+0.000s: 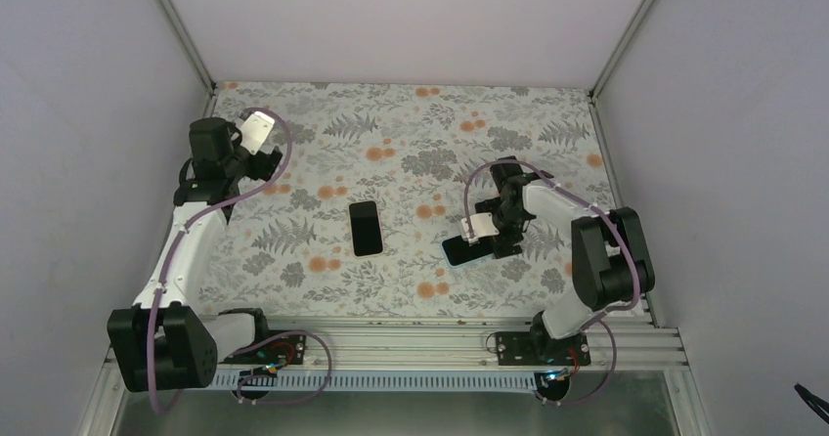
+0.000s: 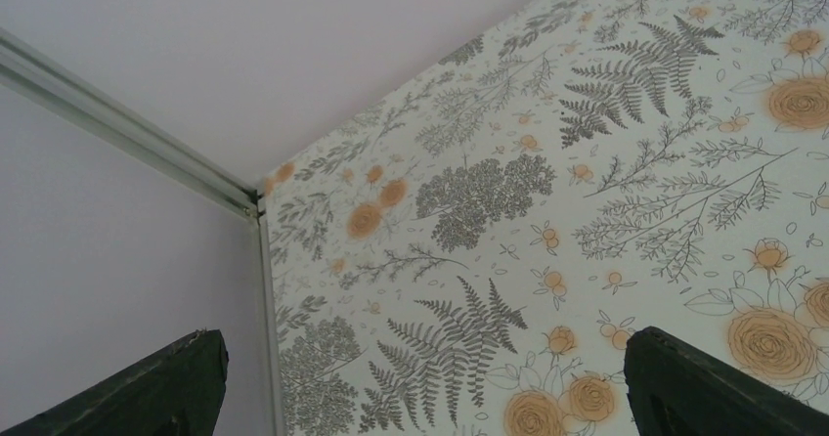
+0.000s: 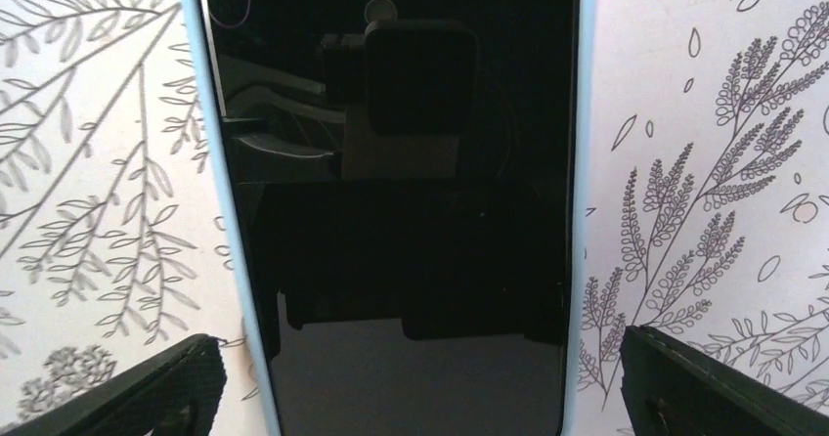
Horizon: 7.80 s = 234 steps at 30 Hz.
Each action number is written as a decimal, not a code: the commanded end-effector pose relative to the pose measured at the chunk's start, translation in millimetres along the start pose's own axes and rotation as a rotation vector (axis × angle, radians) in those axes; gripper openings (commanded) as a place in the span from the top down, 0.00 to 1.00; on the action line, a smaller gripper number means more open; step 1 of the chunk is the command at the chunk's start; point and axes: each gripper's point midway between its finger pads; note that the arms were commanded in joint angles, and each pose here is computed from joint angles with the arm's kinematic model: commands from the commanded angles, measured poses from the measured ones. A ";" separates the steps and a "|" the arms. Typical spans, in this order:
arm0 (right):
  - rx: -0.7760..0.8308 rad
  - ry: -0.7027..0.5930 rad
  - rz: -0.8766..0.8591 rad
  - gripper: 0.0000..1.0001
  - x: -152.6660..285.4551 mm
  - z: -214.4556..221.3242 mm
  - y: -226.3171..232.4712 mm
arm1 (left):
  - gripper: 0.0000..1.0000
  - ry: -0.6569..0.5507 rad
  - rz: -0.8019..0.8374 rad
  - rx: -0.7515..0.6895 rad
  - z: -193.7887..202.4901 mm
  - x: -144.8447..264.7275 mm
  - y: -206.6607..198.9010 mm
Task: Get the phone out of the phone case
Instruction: Pick up the phone at the center of the board, then remove the phone case from the phone.
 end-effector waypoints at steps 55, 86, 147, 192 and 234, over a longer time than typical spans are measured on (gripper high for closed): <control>-0.286 -0.387 0.976 0.55 153.7 -165.4 -278.6 | 0.00 0.293 1.255 0.470 -129.0 -65.2 -171.4; -0.356 -0.520 0.449 0.00 159.1 -174.9 -199.4 | 0.98 0.079 1.242 0.209 -162.9 1.0 -162.9; -0.319 -0.527 -0.038 0.00 99.7 -145.5 -158.0 | 0.98 0.084 1.153 -0.457 -100.7 79.2 -249.6; -0.336 -0.628 0.057 0.00 166.4 -135.5 -127.7 | 0.98 -0.034 0.998 -0.489 -122.8 72.1 -247.4; -0.388 -0.559 0.183 0.00 147.2 -119.6 -170.2 | 0.98 -0.024 1.016 -0.469 -119.3 70.1 -246.7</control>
Point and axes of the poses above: each gripper's point midway between its finger pads, its own x axis back along the fingers, its own y axis along the line the jaws close on, z = x × y, and after that the axes turned 2 degrees about x, right-handed
